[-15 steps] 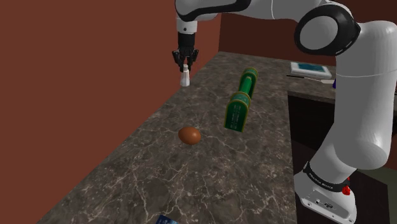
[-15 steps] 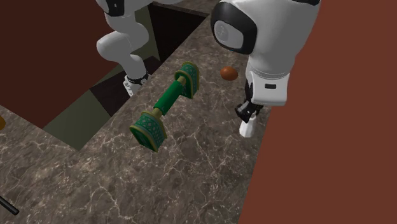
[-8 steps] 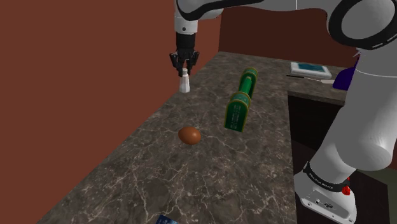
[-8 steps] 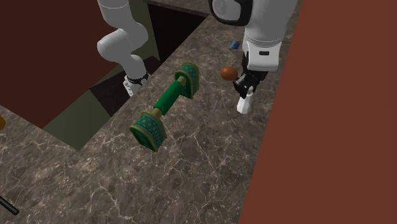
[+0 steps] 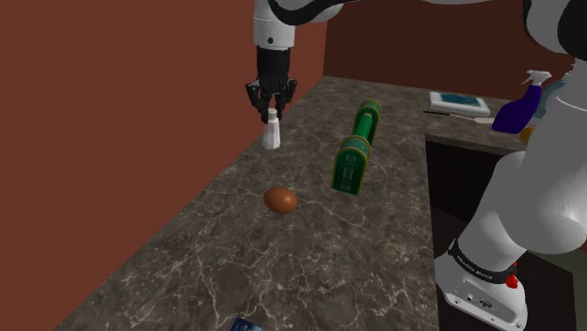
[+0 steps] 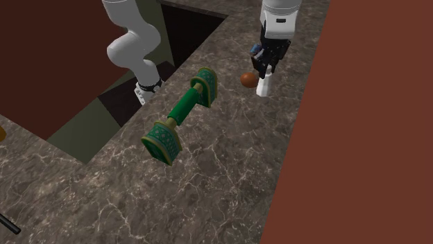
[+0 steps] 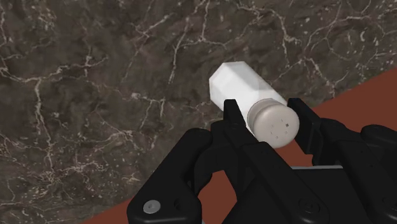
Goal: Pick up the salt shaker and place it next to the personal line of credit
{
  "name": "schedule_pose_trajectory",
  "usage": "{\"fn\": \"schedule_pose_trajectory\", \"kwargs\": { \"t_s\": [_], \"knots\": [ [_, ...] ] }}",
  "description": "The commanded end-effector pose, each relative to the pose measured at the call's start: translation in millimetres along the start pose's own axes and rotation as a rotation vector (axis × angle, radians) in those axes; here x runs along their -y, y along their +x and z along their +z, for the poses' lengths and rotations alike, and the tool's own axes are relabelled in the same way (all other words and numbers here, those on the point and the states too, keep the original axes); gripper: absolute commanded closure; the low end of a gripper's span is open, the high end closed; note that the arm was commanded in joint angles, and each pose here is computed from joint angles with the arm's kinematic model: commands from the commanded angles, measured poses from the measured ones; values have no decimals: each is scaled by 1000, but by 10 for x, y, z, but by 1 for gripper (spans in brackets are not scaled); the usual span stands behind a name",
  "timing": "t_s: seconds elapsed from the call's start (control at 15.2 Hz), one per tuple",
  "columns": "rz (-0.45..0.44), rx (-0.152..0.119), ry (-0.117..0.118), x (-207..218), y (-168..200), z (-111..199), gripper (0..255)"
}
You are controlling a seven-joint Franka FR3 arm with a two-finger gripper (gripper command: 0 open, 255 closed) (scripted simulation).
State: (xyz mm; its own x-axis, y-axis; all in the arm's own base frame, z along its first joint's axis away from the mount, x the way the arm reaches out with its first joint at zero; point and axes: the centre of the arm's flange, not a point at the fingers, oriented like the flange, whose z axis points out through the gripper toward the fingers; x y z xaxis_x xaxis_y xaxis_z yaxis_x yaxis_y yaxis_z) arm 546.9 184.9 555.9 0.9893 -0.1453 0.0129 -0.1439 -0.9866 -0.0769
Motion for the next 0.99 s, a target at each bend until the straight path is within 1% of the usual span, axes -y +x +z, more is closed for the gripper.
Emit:
{"fn": "schedule_pose_trajectory", "kwargs": {
  "t_s": [0.0,0.92],
  "knots": [
    [2,0,0,148,-202,-46,255],
    [2,0,0,1270,-1645,-317,255]
  ]
}}
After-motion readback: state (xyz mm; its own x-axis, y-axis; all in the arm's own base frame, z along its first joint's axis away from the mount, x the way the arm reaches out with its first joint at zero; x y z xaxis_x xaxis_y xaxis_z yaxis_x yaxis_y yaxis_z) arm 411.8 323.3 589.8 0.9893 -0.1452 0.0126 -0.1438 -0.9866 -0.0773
